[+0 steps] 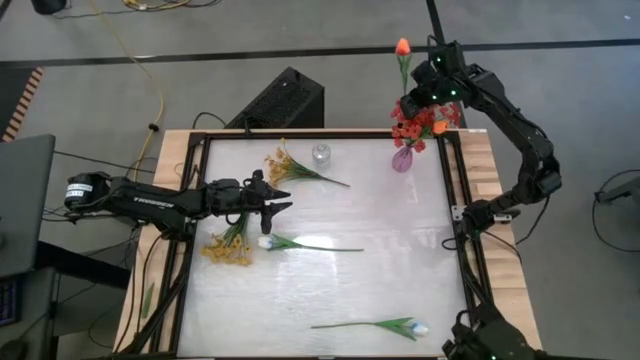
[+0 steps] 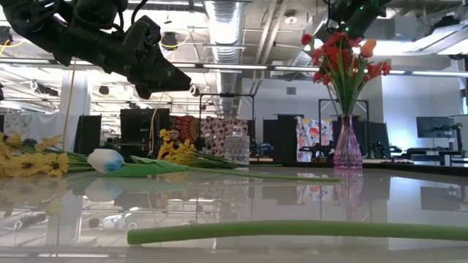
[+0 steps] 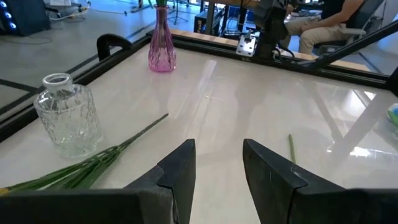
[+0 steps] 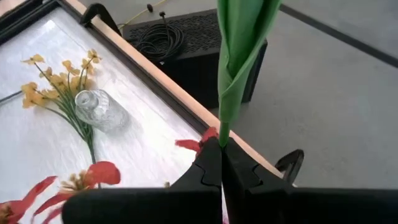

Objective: Sort flowers into vase by color
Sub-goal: Put the orange tulip into the purple vase

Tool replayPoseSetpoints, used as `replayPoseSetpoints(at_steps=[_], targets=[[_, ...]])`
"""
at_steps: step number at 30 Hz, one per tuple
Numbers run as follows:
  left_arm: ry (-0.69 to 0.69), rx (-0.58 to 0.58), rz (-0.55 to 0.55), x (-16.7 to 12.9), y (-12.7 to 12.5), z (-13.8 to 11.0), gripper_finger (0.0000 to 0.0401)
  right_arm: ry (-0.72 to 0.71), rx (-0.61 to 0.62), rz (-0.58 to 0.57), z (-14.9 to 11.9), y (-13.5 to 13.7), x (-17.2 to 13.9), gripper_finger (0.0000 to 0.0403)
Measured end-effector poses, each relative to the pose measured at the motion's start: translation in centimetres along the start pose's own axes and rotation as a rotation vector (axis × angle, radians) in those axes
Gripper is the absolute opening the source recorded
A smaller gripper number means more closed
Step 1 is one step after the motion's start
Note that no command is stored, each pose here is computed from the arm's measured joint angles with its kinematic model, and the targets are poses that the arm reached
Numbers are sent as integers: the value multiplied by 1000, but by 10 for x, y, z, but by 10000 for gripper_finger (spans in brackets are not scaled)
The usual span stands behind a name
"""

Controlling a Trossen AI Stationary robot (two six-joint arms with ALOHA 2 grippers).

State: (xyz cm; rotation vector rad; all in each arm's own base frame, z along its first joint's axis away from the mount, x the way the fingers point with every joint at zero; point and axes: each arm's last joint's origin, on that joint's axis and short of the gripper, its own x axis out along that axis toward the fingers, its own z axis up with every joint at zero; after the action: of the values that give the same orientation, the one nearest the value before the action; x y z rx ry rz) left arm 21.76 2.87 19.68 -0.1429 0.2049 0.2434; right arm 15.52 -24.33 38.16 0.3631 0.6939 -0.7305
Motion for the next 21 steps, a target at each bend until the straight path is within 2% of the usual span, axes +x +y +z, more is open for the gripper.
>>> replayPoseSetpoints(at_steps=[10,21], targets=[[-2,19,5,0,0,0,122,-25,-37,-2,1,3,-11,20],[-11,18,7,0,0,1,122,25,-36,11,3,9,-21,20]])
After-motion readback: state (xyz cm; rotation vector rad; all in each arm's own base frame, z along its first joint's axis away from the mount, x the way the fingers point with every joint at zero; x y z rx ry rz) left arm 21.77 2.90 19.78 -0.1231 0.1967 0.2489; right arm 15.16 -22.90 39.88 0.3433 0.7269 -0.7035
